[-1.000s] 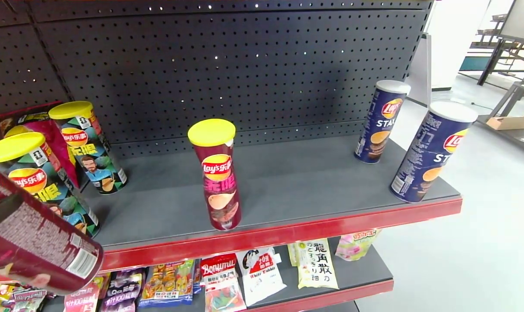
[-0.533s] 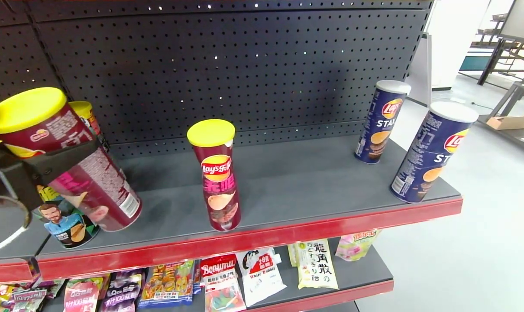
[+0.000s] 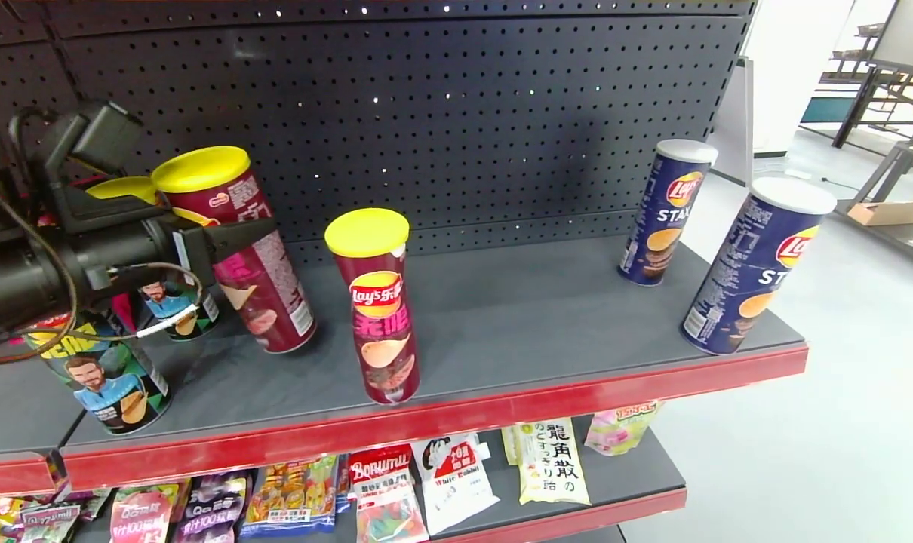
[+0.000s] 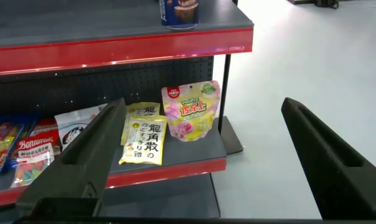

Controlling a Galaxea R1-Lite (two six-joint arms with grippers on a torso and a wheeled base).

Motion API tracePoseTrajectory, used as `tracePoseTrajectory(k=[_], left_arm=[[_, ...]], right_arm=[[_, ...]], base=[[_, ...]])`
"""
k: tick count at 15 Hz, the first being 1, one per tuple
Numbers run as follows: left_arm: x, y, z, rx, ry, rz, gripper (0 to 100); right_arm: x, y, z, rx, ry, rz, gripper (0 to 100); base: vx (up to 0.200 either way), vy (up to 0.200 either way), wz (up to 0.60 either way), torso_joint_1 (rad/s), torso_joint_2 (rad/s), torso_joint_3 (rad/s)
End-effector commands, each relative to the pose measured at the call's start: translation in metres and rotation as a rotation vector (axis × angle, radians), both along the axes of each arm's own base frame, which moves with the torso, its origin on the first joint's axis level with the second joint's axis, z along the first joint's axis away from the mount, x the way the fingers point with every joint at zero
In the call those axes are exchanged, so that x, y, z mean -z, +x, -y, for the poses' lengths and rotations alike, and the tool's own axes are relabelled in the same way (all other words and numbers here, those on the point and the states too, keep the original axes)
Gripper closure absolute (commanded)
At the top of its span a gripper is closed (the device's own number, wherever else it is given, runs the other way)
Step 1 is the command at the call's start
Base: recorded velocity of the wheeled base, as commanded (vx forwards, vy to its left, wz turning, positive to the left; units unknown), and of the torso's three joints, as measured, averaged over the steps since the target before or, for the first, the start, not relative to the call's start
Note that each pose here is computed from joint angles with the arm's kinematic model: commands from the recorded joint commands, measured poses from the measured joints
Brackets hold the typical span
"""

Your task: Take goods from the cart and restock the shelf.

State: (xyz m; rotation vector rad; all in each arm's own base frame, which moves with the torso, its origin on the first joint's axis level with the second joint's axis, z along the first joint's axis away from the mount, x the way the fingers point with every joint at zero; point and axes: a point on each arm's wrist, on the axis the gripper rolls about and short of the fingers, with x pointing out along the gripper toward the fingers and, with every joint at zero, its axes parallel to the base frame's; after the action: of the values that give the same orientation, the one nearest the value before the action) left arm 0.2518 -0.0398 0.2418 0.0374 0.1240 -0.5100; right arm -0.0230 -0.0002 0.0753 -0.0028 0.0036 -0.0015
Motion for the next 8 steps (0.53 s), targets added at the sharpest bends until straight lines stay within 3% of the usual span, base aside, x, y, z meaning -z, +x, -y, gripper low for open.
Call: tracePoseTrajectory(k=[1, 5, 8], left_arm=[[0.013, 0.038, 0.008, 0.019, 0.005, -0.050, 100], [0.017, 0.065, 0.014, 0.023, 0.006, -0.060, 100], [0.018, 0.092, 0.032, 0.062, 0.004, -0.042, 100]], right_arm=[[0.000, 0.000, 0.000, 0.000, 0.000, -0.001, 0], [0.000, 0.000, 0.000, 0.000, 0.000, -0.001, 0], [0.000, 0.000, 0.000, 0.000, 0.000, -0.001, 0]], base=[[0.000, 0.000, 0.00, 0.000, 0.00, 0.000], [0.000, 0.000, 0.00, 0.000, 0.00, 0.000], [0.000, 0.000, 0.00, 0.000, 0.00, 0.000]])
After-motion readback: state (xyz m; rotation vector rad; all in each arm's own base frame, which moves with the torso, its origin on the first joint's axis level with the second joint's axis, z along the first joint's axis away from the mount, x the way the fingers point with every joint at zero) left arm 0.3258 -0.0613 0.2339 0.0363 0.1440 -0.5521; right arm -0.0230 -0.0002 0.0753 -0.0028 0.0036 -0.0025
